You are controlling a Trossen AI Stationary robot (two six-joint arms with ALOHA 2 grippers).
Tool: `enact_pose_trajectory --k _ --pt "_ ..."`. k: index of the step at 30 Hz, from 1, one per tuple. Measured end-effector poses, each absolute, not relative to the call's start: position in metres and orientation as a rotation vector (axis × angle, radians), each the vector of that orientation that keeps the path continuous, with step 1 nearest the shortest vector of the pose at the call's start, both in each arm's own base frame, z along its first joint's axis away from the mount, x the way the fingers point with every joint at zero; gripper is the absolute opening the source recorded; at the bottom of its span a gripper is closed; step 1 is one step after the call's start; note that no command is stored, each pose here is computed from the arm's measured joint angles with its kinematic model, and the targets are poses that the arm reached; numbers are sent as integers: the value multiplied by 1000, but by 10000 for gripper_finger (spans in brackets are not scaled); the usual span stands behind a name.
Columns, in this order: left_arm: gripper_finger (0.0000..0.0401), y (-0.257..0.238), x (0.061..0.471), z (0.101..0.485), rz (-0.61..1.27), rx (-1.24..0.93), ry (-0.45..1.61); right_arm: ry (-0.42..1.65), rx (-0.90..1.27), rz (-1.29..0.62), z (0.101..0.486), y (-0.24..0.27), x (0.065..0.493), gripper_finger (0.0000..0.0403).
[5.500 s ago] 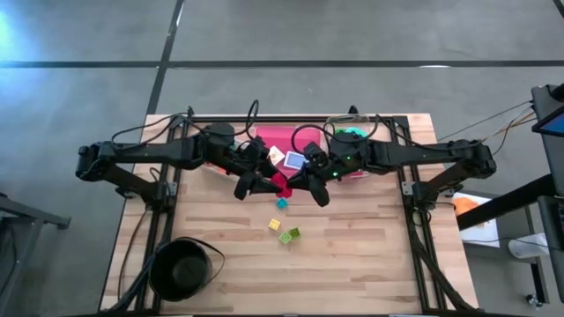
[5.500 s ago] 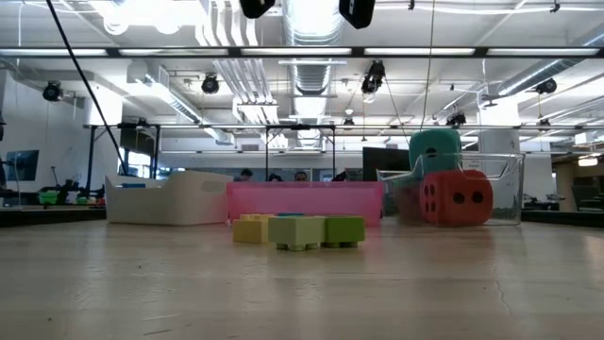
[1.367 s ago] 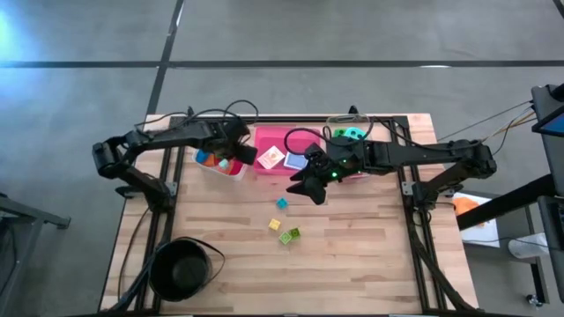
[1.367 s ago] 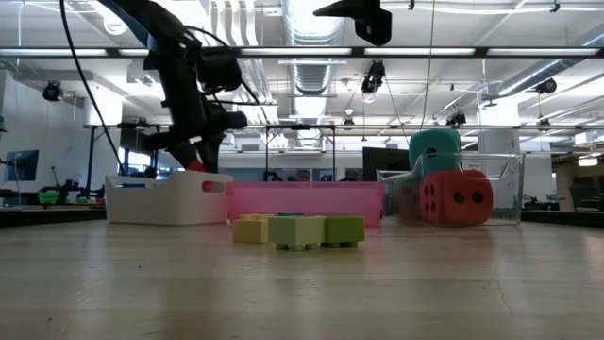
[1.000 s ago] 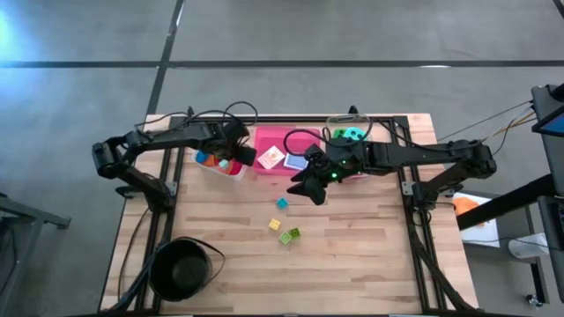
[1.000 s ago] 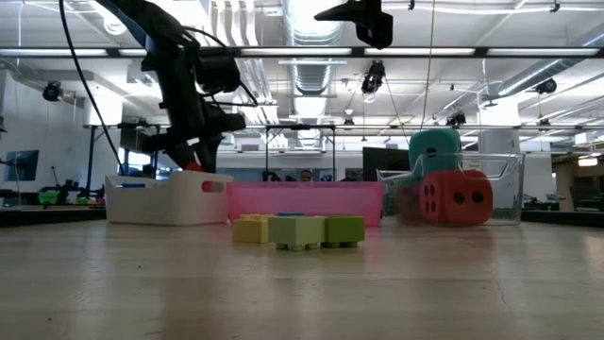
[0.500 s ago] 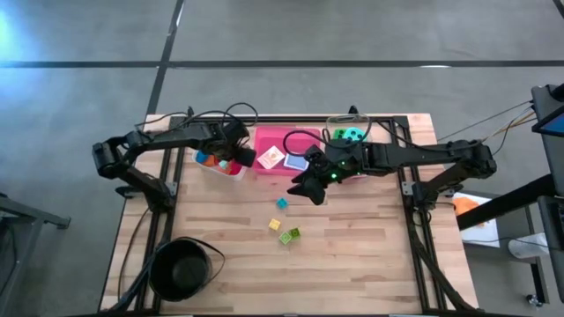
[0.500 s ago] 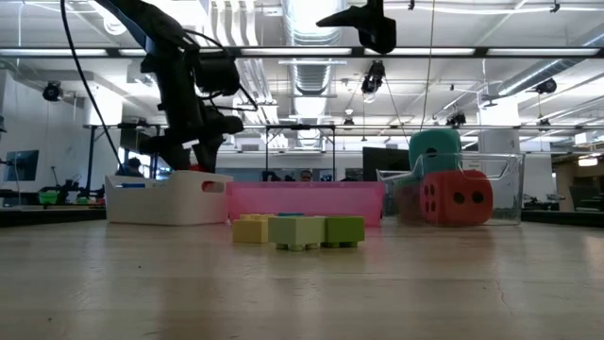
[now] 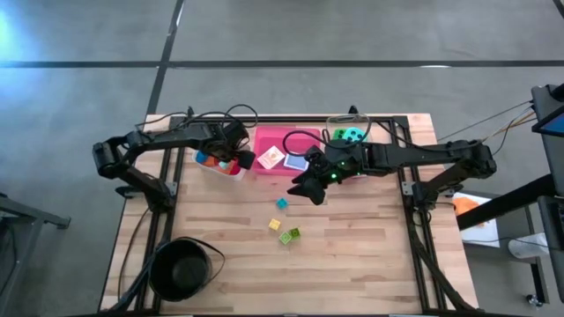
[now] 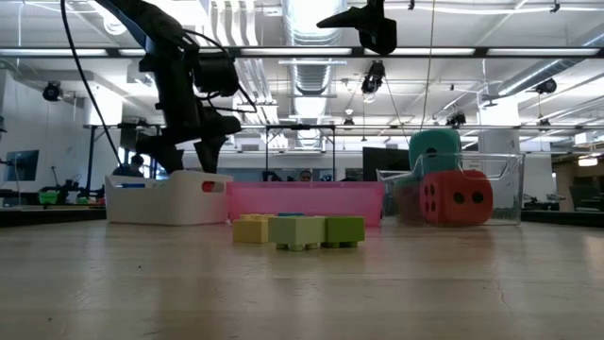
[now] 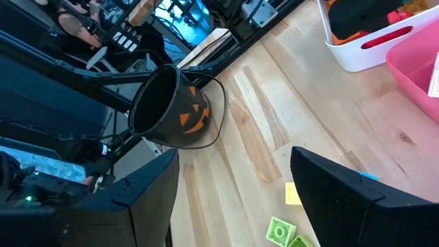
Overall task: Pick & Place Toys
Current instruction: Put the light yellow game piece into the white bin
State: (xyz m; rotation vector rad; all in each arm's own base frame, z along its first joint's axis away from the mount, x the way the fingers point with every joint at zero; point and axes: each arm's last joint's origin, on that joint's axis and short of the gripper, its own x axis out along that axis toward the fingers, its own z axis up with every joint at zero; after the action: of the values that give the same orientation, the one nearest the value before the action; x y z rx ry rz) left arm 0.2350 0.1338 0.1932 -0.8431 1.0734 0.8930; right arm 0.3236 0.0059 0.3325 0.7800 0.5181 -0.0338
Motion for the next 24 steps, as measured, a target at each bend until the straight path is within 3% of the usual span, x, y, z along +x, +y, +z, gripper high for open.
enact_pose_trajectory --k 14,24 --pt "310 134 235 195 891 -840 1079 519 787 -35 332 6 324 271" --pt "311 128 245 225 825 -773 1091 519 787 -35 332 6 324 271"
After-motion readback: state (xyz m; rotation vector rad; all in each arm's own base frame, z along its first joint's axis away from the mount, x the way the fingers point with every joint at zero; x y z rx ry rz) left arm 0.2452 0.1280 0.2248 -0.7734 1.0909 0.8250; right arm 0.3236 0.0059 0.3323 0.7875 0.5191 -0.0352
